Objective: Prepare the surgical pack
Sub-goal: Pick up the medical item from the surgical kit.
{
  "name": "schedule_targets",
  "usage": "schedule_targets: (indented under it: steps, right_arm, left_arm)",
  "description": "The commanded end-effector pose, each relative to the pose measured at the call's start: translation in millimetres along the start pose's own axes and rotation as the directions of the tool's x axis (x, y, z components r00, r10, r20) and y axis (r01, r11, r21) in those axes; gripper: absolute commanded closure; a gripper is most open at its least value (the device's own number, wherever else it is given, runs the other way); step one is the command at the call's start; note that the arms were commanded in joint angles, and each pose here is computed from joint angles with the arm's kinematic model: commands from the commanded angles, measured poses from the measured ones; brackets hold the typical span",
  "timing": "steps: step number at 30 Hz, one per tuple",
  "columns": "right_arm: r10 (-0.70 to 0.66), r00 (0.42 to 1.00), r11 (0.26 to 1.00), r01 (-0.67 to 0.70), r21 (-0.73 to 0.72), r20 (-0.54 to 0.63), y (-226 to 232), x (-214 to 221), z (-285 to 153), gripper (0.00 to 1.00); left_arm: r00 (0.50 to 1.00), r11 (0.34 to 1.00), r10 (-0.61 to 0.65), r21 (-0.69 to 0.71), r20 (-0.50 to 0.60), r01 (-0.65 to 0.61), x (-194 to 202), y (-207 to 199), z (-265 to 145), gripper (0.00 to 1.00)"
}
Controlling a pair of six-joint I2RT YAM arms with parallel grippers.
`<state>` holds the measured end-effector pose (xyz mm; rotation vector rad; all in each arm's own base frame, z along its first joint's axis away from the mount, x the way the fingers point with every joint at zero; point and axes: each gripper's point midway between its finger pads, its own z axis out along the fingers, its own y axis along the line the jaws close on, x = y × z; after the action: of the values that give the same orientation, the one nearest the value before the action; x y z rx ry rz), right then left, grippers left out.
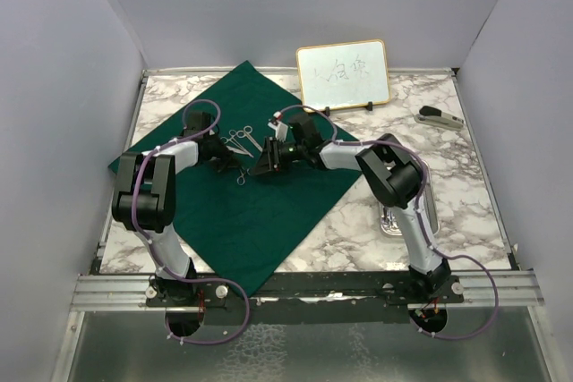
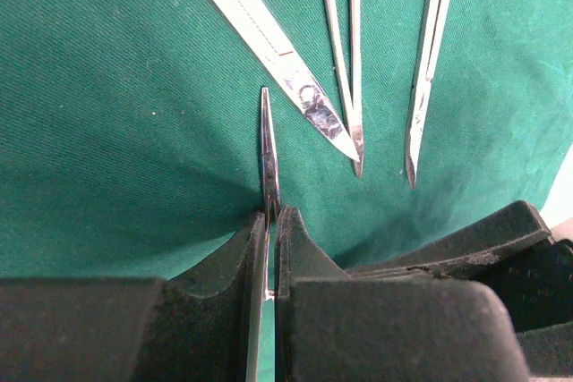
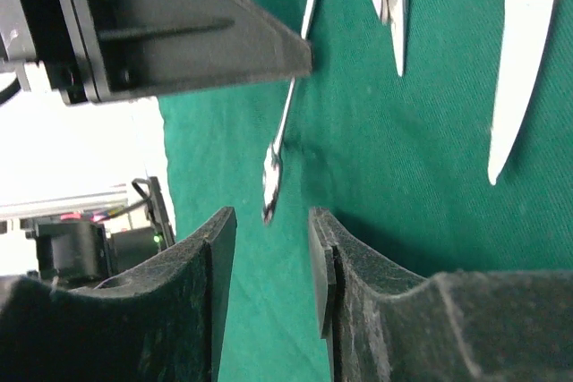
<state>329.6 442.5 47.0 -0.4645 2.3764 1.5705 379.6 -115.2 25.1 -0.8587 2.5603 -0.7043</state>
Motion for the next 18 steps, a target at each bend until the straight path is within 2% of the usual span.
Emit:
schedule_targets:
  steps: [1,4,6,8,11,13,14,16,18]
  right_arm:
    - [-0.007,1.0,1.0,0.007,-0.031,-0.001,9,-11,21,0.64]
    - [0.003,1.0,1.0,-0.003,-0.01,0.002,5,-13,29,0.8]
    - [0.014,1.0,1.0,-0.014,0.001,0.001,4,-14,32,0.96]
    - [0.005,1.0,1.0,-0.006,0.027,0.022,7,-16,26,0.99]
    - [-0.053,0.997,0.995,0.047,0.092,0.062,19,-15,1,0.99]
    - [-0.097,0.991,0.984,0.082,0.157,0.09,31,-13,-29,0.99]
    - [-0.109,0.99,0.978,0.092,0.187,0.085,35,-7,-45,0.99]
    - [-0.132,0.988,0.951,0.102,0.292,0.083,39,7,-84,0.99]
    - [-0.131,0.989,0.906,0.09,0.414,0.071,35,28,-129,0.99]
  left_arm:
    - [0.999,1.0,0.004,-0.028,-0.037,-0.005,14,13,4,1.0]
    - [0.999,1.0,0.007,-0.014,-0.039,-0.008,15,11,2,1.0]
    - [0.999,1.0,0.022,0.005,-0.035,-0.022,14,6,-2,1.0]
    - [0.999,0.998,0.049,0.037,-0.022,-0.048,11,-3,-10,0.98]
    - [0.993,0.985,0.113,0.129,0.034,-0.116,1,-31,-40,0.61]
    - [0.972,0.952,0.202,0.21,0.117,-0.223,-10,-60,-72,0.38]
    - [0.953,0.926,0.247,0.245,0.177,-0.286,-16,-77,-95,0.3]
    - [0.914,0.886,0.319,0.262,0.251,-0.382,-24,-98,-128,0.22]
    - [0.873,0.848,0.383,0.26,0.301,-0.462,-28,-112,-153,0.2]
